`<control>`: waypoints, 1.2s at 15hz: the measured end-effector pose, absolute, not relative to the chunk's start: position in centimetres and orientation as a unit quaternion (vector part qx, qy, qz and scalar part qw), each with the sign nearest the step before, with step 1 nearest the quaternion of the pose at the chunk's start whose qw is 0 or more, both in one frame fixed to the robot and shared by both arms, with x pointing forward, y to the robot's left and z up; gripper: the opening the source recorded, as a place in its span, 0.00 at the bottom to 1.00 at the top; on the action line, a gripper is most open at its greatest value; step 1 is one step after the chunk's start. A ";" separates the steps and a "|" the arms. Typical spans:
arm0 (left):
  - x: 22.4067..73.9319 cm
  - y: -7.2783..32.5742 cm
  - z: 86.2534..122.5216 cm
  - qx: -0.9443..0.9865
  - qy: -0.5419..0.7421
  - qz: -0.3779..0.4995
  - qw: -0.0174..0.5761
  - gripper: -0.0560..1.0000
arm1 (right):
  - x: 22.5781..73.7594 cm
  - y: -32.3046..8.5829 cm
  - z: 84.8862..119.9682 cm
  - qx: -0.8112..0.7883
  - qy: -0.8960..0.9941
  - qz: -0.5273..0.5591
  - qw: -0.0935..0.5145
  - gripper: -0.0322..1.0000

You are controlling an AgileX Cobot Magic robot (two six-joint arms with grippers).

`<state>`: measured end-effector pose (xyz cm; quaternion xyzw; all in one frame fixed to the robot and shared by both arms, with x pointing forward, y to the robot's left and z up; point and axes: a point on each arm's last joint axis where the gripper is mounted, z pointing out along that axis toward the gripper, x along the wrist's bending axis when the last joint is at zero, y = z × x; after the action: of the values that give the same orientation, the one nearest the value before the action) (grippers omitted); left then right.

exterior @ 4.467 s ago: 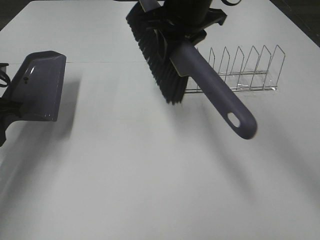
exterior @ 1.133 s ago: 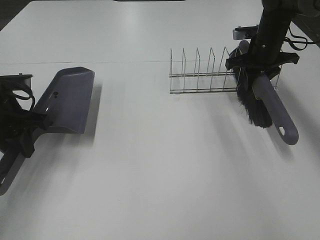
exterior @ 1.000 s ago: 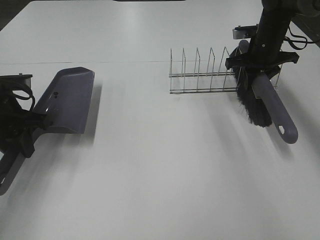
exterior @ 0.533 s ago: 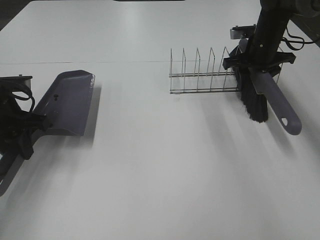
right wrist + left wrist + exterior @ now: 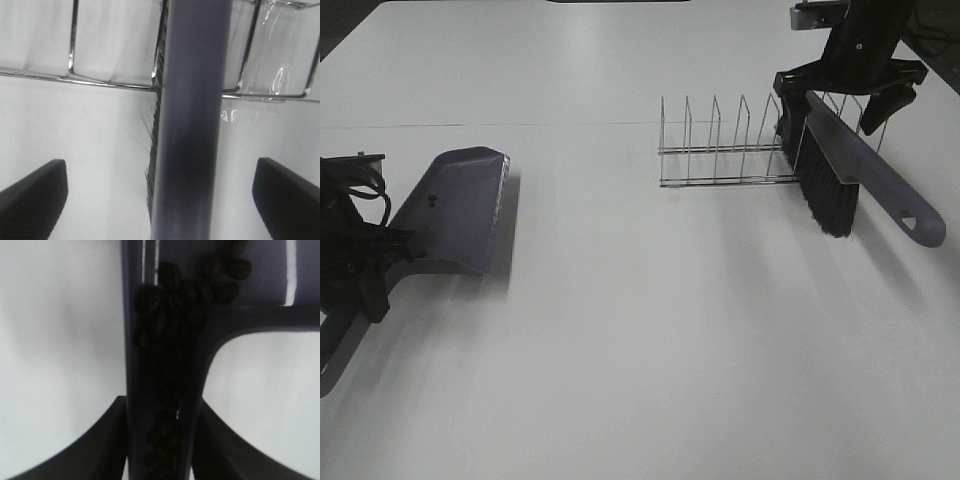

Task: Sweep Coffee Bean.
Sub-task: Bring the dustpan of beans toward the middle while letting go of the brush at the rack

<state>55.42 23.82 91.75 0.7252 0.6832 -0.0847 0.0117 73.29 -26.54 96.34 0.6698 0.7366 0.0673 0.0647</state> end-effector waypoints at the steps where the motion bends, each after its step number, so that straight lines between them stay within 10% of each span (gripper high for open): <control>1: 55.4 23.8 91.7 0.724 0.684 -0.085 0.012 0.36 | 73.1 -26.6 97.7 0.669 0.736 0.077 0.074 0.89; 9: 55.9 23.1 91.8 0.695 0.711 -0.093 0.055 0.36 | 66.2 -27.0 108.6 0.662 0.727 0.130 0.125 0.88; 18: 60.4 21.4 89.8 0.706 0.699 -0.104 0.049 0.36 | 53.9 -27.8 110.3 0.664 0.728 0.123 0.118 0.87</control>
<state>60.41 21.41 89.75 0.7058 0.6990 -0.1040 0.0488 53.87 -27.85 110.27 0.6636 0.7284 0.1228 0.1179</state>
